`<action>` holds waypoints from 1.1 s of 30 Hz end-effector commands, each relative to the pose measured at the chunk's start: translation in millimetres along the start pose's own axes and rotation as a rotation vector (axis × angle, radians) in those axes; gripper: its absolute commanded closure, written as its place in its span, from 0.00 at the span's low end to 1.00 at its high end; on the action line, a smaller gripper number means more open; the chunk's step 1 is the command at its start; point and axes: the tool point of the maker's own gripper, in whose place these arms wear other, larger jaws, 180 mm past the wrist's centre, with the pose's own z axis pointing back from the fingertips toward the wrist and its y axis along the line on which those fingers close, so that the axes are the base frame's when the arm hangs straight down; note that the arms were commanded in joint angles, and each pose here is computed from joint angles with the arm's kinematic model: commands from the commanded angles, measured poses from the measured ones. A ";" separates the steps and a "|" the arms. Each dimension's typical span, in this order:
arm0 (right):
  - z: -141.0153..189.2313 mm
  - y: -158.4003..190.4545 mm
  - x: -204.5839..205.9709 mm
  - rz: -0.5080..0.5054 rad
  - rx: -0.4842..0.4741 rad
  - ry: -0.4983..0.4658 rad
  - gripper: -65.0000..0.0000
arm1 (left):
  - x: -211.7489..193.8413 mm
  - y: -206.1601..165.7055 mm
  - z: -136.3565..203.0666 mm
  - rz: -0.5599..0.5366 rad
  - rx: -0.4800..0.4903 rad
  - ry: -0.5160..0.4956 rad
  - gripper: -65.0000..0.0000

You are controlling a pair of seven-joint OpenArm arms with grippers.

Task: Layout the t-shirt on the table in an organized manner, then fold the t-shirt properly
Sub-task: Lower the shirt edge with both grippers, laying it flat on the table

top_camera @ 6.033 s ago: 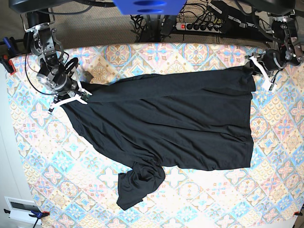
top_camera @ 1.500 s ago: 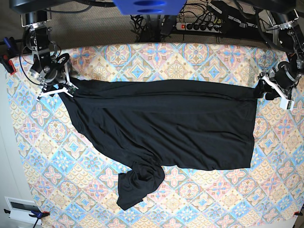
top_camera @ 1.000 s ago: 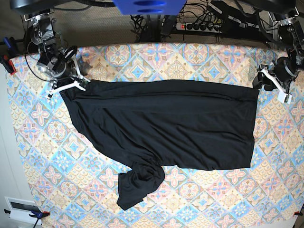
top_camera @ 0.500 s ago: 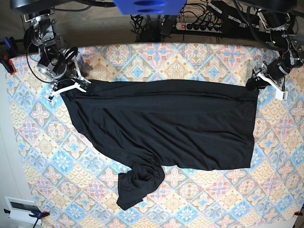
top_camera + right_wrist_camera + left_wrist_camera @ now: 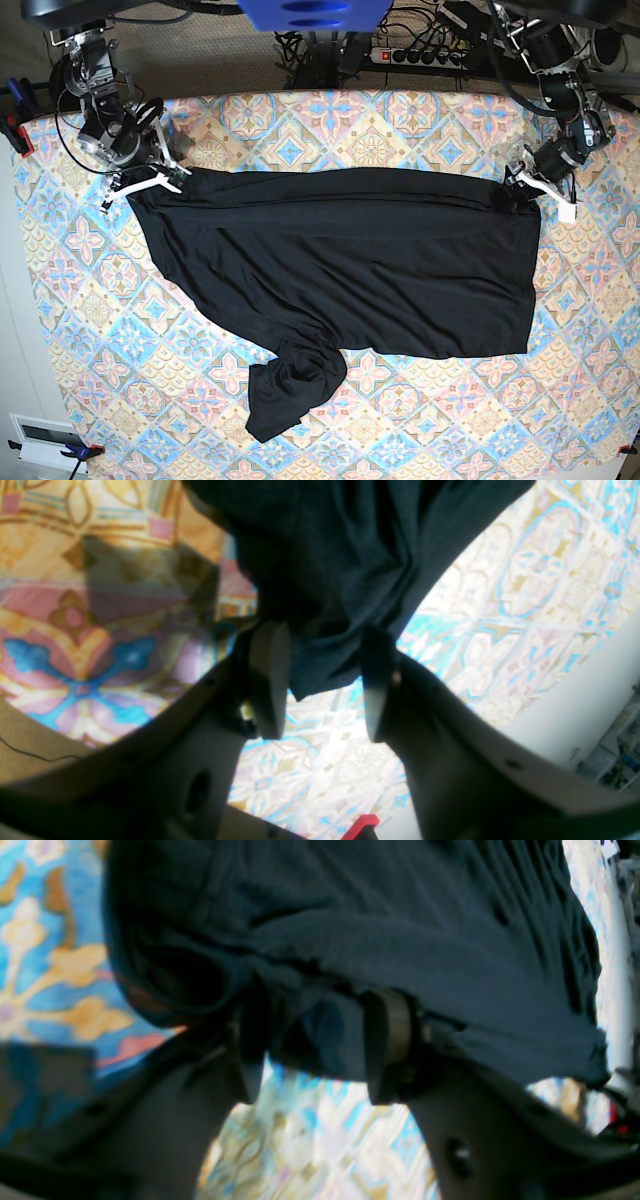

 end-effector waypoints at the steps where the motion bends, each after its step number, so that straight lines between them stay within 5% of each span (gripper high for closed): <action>1: 5.1 -11.6 1.3 0.006 -0.035 -0.007 0.65 | -5.4 1.3 -0.9 -0.012 0.014 0.047 0.72; 7: 5.5 -10.5 -0.4 0.004 -0.034 -0.004 0.65 | -7.9 -1.6 -3.1 0.002 0.005 0.046 1.00; 16: 10.6 4.9 -0.3 0.018 -0.009 -0.010 0.64 | 3.4 19.0 16.9 0.051 0.052 -0.024 1.00; 23: 5.0 8.4 -5.8 0.015 0.007 0.008 0.53 | 11.8 24.6 23.2 0.032 0.068 -0.029 1.00; 33: -18.1 31.2 -35.4 -0.029 0.093 0.064 0.56 | 13.6 24.3 23.1 0.030 0.067 -0.032 1.00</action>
